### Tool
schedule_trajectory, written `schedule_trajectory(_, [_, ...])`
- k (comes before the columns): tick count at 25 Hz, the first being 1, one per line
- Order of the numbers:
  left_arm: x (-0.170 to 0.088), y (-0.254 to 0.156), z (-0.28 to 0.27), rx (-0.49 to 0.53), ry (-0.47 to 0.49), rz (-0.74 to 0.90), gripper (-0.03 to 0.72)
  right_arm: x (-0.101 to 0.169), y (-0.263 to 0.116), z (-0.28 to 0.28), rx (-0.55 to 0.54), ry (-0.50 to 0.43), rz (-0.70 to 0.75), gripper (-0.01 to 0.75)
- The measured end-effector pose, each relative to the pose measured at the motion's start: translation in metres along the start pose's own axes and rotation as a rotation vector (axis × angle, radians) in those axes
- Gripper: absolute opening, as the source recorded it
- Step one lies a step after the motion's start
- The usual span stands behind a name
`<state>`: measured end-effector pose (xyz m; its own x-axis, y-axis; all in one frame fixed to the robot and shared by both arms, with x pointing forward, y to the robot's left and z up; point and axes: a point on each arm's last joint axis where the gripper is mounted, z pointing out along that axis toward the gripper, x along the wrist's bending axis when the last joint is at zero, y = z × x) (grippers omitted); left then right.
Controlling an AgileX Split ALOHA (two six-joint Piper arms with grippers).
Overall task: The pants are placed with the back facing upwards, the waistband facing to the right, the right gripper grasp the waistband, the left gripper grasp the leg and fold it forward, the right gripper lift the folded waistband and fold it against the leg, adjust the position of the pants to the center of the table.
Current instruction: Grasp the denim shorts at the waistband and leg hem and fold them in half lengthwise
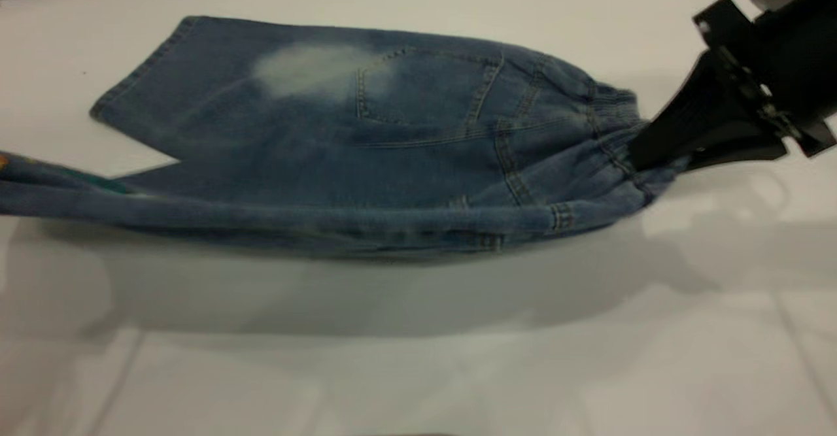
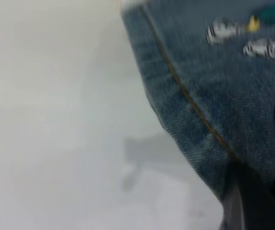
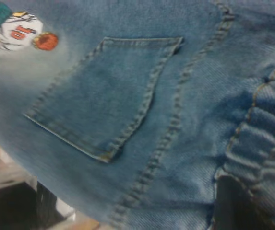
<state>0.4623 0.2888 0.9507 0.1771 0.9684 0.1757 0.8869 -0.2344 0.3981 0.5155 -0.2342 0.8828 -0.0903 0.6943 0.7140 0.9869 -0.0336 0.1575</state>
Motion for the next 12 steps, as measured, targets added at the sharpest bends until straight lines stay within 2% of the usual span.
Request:
schedule_trajectory(3, [0.003, -0.001, -0.019, -0.046, 0.015, -0.014, 0.048, 0.009, -0.014, -0.01, 0.024, -0.015, 0.012, 0.06])
schedule_trajectory(6, [0.006, 0.005, -0.033, -0.114, 0.024, -0.022, 0.048, 0.017, -0.016, -0.019, 0.001, -0.015, 0.042, 0.06])
schedule_trajectory(12, [0.011, 0.056, -0.036, -0.247, 0.023, -0.018, 0.048, 0.023, -0.009, -0.022, -0.088, 0.028, 0.195, 0.06])
